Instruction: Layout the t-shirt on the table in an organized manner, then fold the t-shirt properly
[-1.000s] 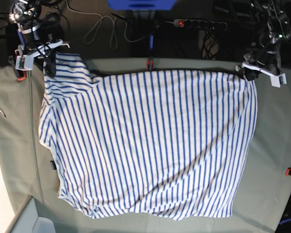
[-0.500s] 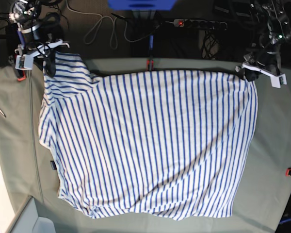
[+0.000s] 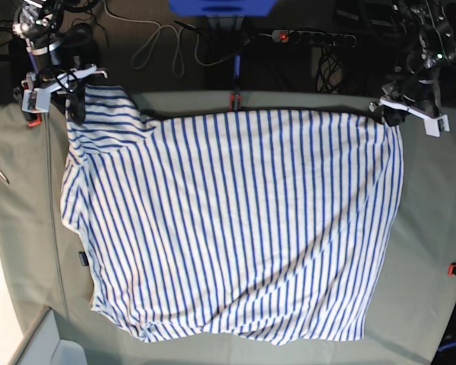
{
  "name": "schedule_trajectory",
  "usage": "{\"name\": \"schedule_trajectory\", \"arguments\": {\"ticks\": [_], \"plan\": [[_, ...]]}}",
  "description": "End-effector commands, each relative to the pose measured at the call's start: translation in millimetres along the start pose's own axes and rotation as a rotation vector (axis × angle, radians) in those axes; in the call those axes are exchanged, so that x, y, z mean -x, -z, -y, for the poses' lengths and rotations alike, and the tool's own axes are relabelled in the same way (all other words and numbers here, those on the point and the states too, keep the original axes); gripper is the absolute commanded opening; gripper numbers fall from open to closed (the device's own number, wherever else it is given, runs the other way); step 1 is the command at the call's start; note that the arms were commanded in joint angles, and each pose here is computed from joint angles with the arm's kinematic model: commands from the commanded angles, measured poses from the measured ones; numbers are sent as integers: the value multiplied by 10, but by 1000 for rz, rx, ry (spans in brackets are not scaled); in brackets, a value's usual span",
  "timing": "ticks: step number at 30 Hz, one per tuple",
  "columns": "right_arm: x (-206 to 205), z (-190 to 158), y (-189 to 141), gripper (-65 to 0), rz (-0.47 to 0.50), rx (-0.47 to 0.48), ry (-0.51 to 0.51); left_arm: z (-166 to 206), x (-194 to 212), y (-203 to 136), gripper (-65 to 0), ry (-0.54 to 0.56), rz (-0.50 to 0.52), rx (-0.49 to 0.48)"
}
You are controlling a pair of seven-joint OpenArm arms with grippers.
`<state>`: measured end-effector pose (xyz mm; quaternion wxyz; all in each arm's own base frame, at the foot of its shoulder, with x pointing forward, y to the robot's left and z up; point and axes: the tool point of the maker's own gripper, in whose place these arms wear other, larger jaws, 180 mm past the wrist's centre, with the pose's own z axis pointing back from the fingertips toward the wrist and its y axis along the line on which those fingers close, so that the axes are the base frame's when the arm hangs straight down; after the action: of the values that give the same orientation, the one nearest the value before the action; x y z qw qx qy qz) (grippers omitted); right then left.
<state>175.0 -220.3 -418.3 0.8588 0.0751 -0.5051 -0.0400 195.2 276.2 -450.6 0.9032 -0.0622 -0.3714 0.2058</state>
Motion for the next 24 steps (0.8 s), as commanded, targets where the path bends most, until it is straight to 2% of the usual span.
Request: {"name": "schedule_trajectory", "arguments": {"ticks": [1,24], "plan": [[-118,-12,-31,-650,46,-18,-4,-10,-117,-32,-648,11,37,1],[-111,87,-75,-650,47,11,-1,-12,-85,-27,-648,8,30,2]]}}
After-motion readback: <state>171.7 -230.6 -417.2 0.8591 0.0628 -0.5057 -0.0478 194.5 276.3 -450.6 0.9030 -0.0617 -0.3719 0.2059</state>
